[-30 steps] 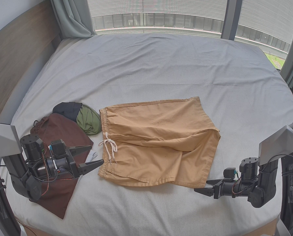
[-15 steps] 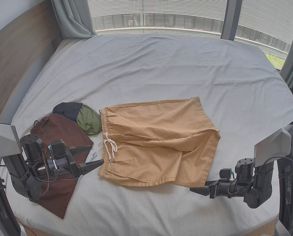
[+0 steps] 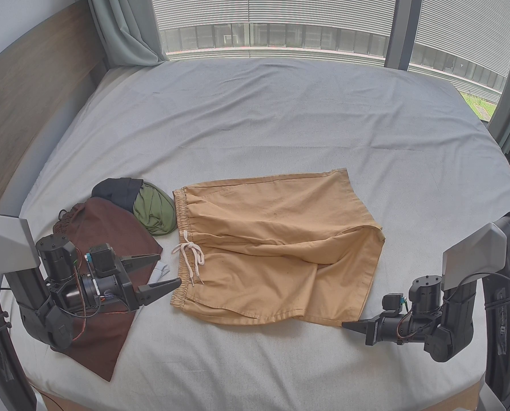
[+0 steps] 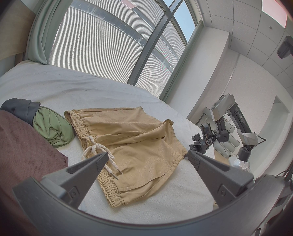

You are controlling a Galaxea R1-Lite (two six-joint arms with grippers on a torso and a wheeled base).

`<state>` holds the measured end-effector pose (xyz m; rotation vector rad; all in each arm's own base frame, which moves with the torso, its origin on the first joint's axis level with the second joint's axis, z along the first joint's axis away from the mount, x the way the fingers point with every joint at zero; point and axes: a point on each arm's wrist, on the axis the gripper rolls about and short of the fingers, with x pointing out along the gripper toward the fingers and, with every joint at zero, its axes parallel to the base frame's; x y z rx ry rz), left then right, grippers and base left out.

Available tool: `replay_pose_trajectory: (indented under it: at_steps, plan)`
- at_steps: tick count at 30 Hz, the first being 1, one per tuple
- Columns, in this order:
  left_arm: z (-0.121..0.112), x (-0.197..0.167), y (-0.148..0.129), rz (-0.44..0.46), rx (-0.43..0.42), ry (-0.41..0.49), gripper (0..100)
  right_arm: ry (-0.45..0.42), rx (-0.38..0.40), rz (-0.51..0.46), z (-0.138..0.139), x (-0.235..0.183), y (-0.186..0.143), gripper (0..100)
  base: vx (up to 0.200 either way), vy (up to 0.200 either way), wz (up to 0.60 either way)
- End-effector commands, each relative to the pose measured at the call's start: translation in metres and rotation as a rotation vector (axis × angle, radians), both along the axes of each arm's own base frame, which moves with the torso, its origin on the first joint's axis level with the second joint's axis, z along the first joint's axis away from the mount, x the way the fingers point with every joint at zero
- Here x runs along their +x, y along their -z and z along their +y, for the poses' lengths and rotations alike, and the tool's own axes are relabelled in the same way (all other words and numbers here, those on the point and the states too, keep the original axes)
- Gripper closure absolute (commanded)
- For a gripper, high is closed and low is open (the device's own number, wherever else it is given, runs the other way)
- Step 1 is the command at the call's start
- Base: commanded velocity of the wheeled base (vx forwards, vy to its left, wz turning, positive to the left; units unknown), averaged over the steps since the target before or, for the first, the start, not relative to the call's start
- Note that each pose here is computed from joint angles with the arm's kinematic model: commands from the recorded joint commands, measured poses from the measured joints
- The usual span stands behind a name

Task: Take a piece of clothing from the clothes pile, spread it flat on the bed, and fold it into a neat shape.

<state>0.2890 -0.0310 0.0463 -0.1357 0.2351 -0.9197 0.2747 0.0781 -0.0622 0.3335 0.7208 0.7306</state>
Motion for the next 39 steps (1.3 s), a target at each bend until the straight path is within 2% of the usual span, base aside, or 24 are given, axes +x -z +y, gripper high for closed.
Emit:
replay_pose_trajectory:
  at_steps: [1, 16, 21, 31, 32, 39]
  plan:
    - [0.0, 0.001, 0.005, 0.015, 0.001, -0.002, 0, 0.001, 0.004, -0.021, 0.0, 0.001, -0.005, 100, 0.0, 0.0, 0.0]
    - [0.005, 0.002, 0.022, 0.081, 0.0, -0.018, 0, 0.001, 0.0, -0.032, 0.0, 0.0, -0.009, 100, 0.0, 0.0, 0.0]
    - [0.006, 0.001, 0.032, 0.13, -0.003, -0.026, 0, 0.001, 0.0, -0.034, 0.0, 0.0, -0.009, 100, 0.0, 0.0, 0.0]
    - [0.008, 0.004, 0.065, 0.244, -0.009, -0.042, 0, -0.001, 0.0, -0.034, 0.0, 0.0, -0.009, 100, 0.0, 0.0, 0.0]
    - [0.008, 0.005, 0.075, 0.269, -0.006, -0.041, 0, -0.001, 0.0, -0.034, 0.0, 0.0, -0.009, 100, 0.0, 0.0, 0.0]
    - [0.008, 0.01, 0.097, 0.311, 0.003, -0.045, 0, -0.001, 0.0, -0.034, 0.0, 0.0, -0.009, 100, 0.0, 0.0, 0.0]
